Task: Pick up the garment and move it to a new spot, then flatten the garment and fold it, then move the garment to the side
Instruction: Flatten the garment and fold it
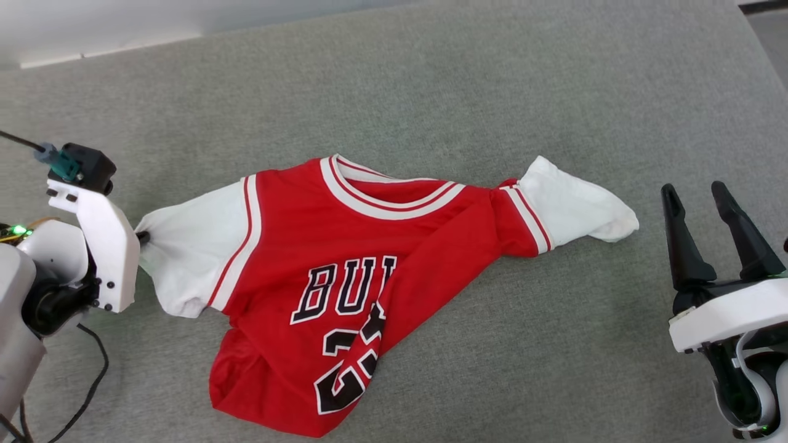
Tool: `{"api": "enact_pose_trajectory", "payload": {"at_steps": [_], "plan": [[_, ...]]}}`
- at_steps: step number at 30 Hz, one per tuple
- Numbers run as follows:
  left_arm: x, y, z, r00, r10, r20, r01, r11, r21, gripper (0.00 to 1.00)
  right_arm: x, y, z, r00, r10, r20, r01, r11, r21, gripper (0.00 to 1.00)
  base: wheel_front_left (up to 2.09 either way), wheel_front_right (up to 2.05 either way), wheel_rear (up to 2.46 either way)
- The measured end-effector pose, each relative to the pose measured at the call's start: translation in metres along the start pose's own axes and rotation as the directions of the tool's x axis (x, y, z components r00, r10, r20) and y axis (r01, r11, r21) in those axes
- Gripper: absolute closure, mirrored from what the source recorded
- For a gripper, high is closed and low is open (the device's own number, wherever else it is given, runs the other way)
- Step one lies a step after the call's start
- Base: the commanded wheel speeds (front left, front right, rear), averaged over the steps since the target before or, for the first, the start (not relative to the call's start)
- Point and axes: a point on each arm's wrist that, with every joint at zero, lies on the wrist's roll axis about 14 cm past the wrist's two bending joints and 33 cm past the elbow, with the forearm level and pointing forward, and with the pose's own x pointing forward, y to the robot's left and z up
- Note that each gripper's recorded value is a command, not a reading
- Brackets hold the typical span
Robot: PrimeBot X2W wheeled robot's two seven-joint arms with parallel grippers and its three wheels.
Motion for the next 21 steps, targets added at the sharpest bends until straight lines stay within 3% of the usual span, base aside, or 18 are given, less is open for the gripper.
{"api": "enact_pose_trajectory", "payload": {"at_steps": [5,11,15,21], "plan": [[-0.03,0.016,0.027,0.974,0.069,0.215,-0.068,0.998,-0.012,1.0,-0.002,0.006,0.002,0.998,0.039,-0.052,-0.04,0.999,-0.025,0.0,0.0,0.0,0.0],[-0.084,0.029,0.053,0.887,0.133,0.443,-0.137,0.99,-0.024,1.0,-0.01,0.021,-0.01,0.978,0.101,-0.181,-0.109,0.994,-0.033,0.0,0.0,0.0,0.0],[-0.119,0.027,0.057,0.824,0.152,0.546,-0.168,0.986,-0.022,1.0,-0.016,0.029,-0.027,0.942,0.131,-0.308,-0.153,0.987,-0.049,0.0,0.0,0.0,0.0],[-0.154,0.008,0.051,0.77,0.135,0.623,-0.179,0.984,0.008,1.0,-0.014,0.04,-0.044,0.852,0.149,-0.502,-0.23,0.968,-0.104,0.0,0.0,0.0,0.0]]}}
